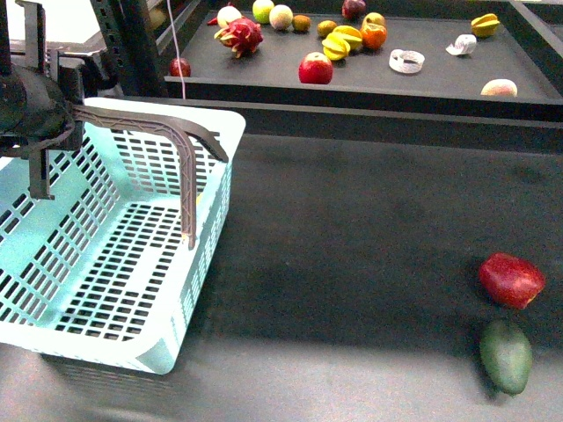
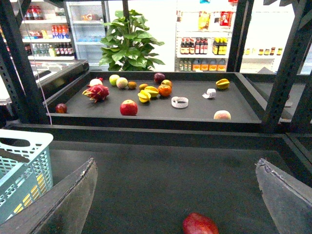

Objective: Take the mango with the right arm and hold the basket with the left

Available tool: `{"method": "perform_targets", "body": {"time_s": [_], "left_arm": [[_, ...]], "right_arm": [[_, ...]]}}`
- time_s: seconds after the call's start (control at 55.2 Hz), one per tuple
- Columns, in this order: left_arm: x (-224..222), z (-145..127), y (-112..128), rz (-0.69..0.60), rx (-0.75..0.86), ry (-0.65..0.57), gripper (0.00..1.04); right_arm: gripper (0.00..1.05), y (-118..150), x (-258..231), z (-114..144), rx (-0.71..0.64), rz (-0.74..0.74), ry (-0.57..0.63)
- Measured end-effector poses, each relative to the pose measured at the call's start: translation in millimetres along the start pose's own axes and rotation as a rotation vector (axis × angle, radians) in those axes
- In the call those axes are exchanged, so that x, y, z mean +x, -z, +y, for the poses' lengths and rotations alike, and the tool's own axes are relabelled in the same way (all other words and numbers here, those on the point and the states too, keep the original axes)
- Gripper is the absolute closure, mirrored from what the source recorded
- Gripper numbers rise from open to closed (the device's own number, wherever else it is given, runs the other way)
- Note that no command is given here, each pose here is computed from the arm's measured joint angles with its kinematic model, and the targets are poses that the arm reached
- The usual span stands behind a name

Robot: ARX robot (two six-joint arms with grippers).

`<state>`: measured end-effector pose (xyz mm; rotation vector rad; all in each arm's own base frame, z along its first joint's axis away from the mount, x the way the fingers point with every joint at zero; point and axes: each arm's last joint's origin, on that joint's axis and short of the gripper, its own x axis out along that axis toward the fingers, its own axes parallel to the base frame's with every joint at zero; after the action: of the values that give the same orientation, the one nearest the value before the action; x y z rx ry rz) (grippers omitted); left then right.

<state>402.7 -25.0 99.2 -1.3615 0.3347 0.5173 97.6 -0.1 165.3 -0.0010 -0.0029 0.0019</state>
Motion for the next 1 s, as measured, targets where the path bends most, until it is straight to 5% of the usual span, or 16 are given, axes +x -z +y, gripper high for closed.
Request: {"method": "perform_targets", "body": {"time_s": [0.254,0.544,0.997], "left_arm": [[-13.0,-3.2,-2.8,-0.03,0.099,-0.035,0.6],[-90.0,-1.4,-24.0,-0.13,0.221,-0.022,0.07],[-168.7,59.8,-81.7,-0.33,0.36,-0.105,0.08]], "right_arm": [[0.08,0.0,0.0,0.0,0.0,0.0,0.0],[0.08,0.0,0.0,0.0,0.0,0.0,0.0],[0.08,0.0,0.0,0.0,0.0,0.0,0.0]]}}
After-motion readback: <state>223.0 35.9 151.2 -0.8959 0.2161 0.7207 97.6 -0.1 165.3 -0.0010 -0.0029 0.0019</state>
